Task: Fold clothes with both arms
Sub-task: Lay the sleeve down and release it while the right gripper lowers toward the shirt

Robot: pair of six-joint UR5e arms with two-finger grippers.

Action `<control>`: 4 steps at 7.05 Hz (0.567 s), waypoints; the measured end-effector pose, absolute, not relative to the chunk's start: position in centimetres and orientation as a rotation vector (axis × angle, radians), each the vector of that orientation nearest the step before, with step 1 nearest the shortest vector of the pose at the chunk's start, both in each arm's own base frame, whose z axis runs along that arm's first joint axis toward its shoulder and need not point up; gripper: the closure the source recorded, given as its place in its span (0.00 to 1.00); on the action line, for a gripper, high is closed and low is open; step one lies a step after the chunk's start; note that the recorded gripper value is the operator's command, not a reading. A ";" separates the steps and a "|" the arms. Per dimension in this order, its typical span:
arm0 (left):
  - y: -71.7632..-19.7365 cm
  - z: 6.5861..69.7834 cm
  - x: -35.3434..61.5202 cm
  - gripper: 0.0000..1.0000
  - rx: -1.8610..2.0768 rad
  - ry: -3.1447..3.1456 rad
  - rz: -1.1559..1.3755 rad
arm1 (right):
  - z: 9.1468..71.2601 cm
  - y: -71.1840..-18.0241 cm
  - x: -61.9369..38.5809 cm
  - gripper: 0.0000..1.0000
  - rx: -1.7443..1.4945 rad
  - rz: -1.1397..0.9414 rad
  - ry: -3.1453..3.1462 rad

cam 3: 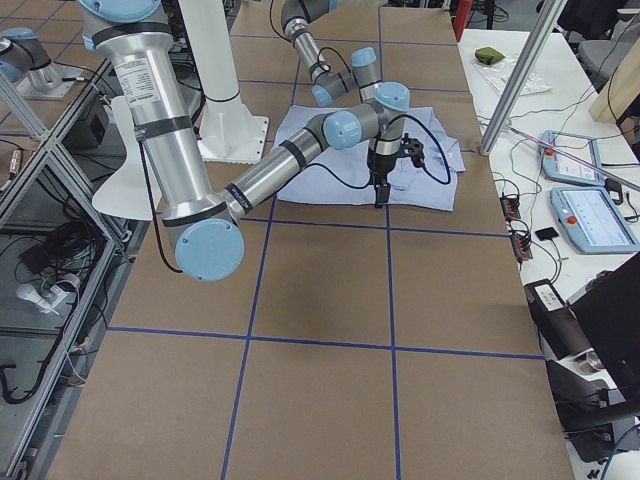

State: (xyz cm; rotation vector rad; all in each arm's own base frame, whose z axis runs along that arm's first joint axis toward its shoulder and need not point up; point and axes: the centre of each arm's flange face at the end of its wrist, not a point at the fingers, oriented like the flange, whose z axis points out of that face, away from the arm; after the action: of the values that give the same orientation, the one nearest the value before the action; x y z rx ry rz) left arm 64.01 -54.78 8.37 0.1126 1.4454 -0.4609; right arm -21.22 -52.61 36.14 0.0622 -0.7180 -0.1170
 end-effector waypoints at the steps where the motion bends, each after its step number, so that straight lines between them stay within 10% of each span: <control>1: -55.1 10.3 61.9 0.01 0.079 1.421 -0.431 | 35.7 -51.2 -23.7 0.00 0.069 -0.087 -0.754; 4: -52.2 15.1 53.2 0.01 0.120 1.288 -0.310 | 35.0 -43.0 -30.7 0.00 0.059 -0.016 -0.866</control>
State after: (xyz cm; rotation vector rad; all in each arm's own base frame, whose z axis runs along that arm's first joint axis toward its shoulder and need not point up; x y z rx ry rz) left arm 53.22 -52.19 15.09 0.1204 1.2885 -0.3103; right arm -30.67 -43.03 35.04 0.0592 -0.8662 -0.0165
